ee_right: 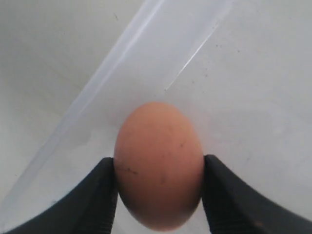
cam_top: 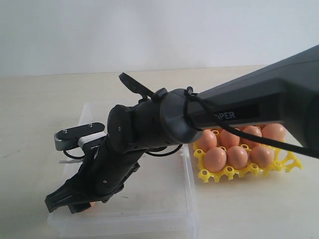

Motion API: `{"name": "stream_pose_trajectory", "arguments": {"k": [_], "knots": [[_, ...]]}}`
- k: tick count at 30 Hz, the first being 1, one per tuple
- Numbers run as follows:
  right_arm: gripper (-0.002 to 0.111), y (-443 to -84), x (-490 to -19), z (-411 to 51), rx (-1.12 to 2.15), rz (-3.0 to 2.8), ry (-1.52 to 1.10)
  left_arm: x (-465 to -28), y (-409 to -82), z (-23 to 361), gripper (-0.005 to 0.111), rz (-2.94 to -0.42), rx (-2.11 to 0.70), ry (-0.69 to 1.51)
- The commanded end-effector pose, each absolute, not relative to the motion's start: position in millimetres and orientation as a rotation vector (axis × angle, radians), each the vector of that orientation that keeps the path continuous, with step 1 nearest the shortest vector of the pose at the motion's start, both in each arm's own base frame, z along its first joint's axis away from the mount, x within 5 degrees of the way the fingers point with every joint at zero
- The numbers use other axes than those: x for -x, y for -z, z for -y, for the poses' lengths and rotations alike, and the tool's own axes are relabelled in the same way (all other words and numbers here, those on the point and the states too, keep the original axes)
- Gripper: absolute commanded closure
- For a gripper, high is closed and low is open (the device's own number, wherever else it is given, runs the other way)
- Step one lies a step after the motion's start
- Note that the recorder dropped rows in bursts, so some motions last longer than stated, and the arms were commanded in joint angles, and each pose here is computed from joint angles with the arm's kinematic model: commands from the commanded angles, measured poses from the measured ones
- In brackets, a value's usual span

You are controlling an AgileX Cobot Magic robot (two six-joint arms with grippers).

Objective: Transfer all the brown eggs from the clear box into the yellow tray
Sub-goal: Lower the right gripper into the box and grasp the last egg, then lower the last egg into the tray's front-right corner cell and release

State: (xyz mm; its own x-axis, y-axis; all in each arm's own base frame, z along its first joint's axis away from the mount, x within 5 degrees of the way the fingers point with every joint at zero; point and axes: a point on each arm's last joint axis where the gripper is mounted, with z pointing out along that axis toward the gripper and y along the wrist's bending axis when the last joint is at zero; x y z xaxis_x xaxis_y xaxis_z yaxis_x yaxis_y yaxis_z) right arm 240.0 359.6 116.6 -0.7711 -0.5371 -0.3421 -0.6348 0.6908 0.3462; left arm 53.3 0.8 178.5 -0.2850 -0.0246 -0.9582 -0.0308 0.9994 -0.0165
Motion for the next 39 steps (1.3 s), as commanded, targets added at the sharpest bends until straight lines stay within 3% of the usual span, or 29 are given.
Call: {"name": "stream_pose_trajectory", "arguments": {"k": [1,9,18,26,31,39], "knots": [[0.104,-119,-243,-361,0.980,-2.638,-0.640,-53,-181,0,0.107,-1.836,0.044,0.006],[0.108,-145,-252,-333,0.980,-2.365,-0.533,-53,-181,0,0.107,-1.836,0.044,0.006],[0.108,-191,-248,-226,0.960,-2.314,-0.292,-53,-181,0,0.107,-1.836,0.044,0.006],[0.108,-236,-246,-128,0.696,-2.600,0.137,-53,-181,0,0.107,-1.836,0.044,0.006],[0.108,-241,-241,-87,0.568,-2.771,0.343,-53,-181,0,0.107,-1.836,0.044,0.006],[0.108,-230,-256,-70,0.582,-2.875,0.380,-53,-181,0,0.107,-1.836,0.044,0.006]]}}
